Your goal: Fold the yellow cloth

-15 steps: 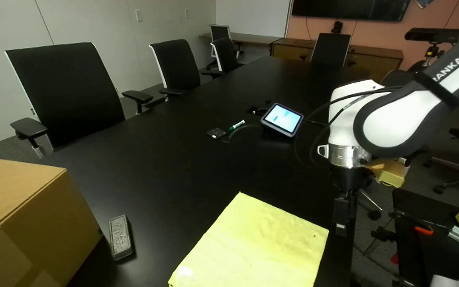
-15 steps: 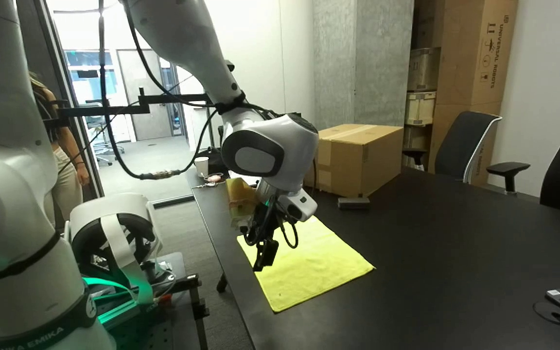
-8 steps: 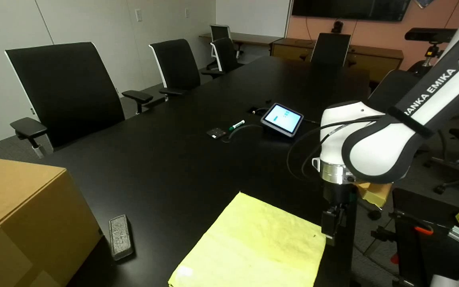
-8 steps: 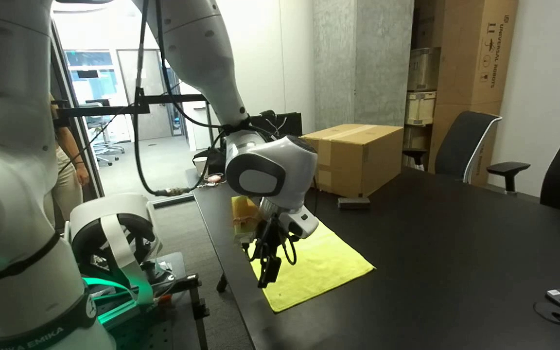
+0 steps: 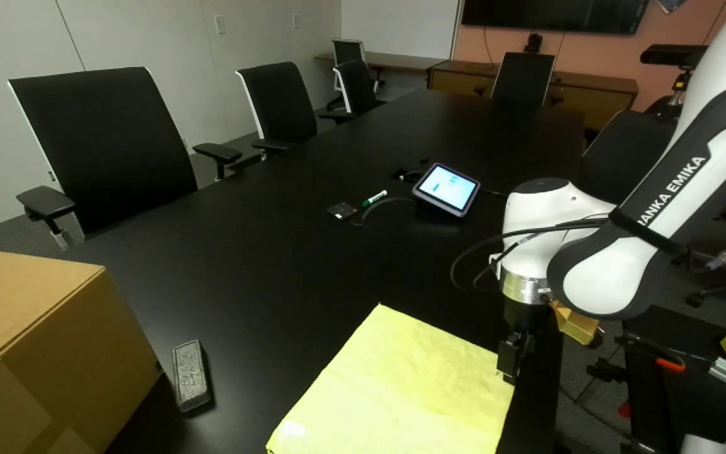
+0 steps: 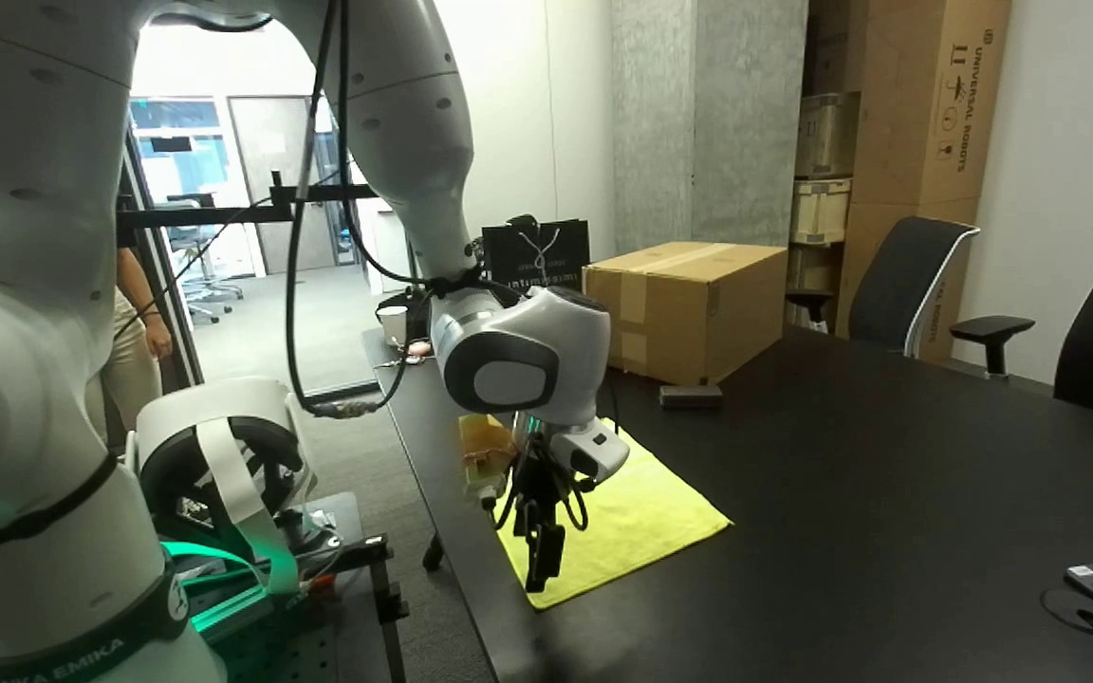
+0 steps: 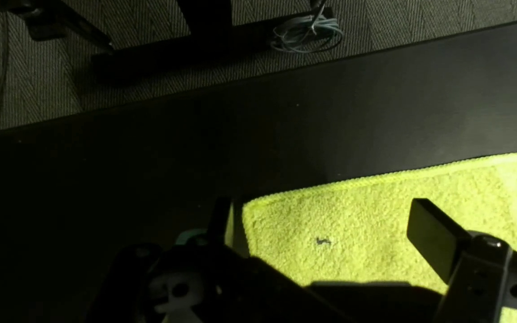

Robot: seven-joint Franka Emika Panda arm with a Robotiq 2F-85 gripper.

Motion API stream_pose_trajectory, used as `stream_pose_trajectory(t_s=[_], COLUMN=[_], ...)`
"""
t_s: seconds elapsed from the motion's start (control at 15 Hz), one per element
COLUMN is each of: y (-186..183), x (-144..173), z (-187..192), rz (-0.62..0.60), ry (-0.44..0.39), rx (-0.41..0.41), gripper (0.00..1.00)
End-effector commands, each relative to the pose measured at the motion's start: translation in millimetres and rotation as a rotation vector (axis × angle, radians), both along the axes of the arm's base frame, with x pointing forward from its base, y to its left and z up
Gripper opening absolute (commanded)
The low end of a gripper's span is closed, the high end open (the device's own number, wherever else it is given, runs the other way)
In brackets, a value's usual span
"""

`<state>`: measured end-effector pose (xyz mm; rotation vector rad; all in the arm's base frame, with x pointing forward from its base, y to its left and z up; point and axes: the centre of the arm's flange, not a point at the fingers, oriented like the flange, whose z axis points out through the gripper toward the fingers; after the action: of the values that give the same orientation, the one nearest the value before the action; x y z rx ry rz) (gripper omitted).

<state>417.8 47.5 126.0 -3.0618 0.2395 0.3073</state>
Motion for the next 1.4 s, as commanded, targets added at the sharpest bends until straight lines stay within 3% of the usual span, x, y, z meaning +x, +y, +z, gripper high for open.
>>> stream_pose_trajectory(t_s=[0.0,1.33], y=[2,-9], x=[11,18], z=[-12,-50], rz=[-0.010,0.004], ry=[-0.047,-0.028], rx=[-0.045,0.049], gripper=[1.00,1.00])
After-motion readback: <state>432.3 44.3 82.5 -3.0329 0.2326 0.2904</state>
